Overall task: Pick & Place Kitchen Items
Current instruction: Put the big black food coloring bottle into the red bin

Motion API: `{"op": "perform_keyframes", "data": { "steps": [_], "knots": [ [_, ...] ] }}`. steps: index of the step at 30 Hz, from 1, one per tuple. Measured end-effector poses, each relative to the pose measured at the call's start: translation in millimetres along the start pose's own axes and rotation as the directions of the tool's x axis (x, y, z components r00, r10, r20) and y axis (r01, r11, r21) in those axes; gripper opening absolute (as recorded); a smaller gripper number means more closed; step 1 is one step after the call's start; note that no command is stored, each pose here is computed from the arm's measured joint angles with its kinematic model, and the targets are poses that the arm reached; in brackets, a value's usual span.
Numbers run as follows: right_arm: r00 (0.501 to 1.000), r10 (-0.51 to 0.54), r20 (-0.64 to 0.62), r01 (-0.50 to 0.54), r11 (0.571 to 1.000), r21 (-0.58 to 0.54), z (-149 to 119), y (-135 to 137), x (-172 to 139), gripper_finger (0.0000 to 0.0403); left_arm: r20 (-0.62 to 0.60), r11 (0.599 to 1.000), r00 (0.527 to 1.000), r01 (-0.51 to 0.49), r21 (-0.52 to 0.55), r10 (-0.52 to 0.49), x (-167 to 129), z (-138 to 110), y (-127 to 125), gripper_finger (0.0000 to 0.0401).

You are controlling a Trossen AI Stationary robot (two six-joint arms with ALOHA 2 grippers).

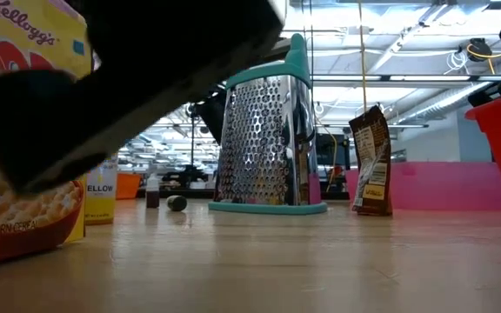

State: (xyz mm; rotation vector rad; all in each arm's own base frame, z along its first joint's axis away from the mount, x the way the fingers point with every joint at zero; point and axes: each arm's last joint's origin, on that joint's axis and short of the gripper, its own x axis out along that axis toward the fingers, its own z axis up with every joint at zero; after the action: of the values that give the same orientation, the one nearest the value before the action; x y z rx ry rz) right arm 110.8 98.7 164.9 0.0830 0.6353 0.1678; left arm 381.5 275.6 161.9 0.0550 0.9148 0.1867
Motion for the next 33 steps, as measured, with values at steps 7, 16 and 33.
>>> {"op": "perform_keyframes", "data": {
  "steps": [7,16,33],
  "knots": [
    [1.0,-0.021,0.003,0.021,1.0,0.013,2,-3,2,0.0086,0.032,0.985,0.996,0.085,-0.152,-0.081,5,-14,16,0.0255],
    [0.999,-0.04,0.005,0.039,0.999,0.025,3,-6,3,0.0086,0.02,0.962,0.989,0.148,-0.23,-0.148,8,-20,14,0.0172],
    [0.993,0.011,0.12,-0.015,0.999,0.032,15,-3,-1,0.0086,-0.063,0.949,0.972,0.206,-0.24,-0.227,-17,-5,-15,0.0001]
  ]
}}
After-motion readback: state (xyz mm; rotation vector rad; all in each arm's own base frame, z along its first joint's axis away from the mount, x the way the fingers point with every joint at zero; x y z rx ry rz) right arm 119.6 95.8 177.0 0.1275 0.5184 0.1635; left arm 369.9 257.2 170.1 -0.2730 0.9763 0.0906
